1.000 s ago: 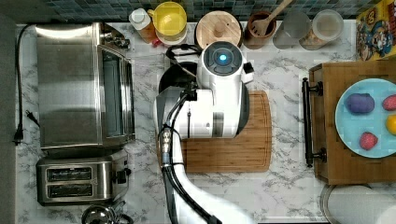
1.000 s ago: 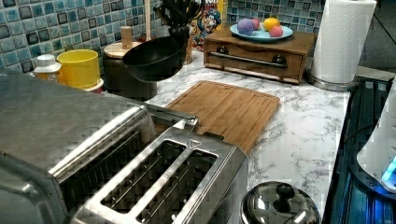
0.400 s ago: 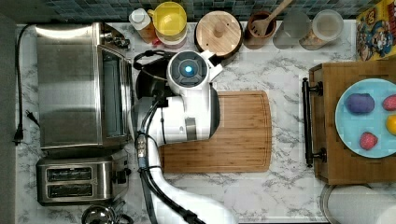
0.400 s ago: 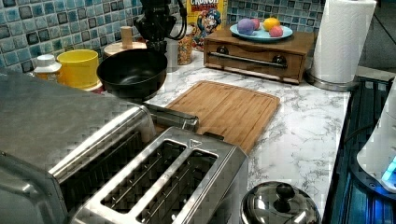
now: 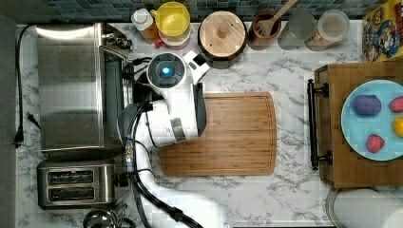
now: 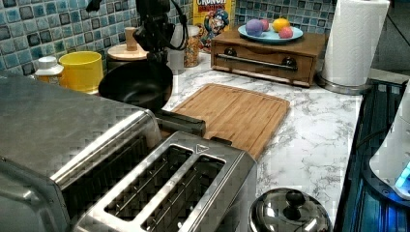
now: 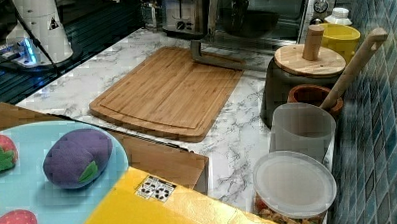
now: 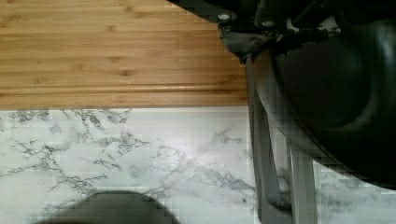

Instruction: Put the bowl in the oven.

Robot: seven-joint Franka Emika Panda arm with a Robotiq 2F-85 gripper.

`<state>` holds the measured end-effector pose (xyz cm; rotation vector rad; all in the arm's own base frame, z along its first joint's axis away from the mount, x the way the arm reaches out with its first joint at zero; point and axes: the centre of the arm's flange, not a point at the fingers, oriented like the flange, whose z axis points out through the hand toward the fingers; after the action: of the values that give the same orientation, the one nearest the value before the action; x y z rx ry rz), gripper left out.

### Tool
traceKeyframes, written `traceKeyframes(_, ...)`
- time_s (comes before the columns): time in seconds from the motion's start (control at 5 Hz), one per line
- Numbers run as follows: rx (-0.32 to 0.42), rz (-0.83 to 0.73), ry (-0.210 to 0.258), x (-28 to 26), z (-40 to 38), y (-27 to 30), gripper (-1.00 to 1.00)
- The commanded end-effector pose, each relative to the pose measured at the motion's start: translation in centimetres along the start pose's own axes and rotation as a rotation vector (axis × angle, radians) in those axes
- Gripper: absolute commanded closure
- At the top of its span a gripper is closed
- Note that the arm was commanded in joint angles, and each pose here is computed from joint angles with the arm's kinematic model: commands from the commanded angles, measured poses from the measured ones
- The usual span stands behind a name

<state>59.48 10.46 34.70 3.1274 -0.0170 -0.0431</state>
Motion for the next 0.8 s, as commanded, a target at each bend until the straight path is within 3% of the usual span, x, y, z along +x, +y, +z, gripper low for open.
traceKeyframes(0.2,0.167,-0.014,0.159,1.9,-7.1,-6.6,1.0)
traceKeyframes(0.8,0.197,0.023,0.025,3.9,-1.7,-11.8,1.0)
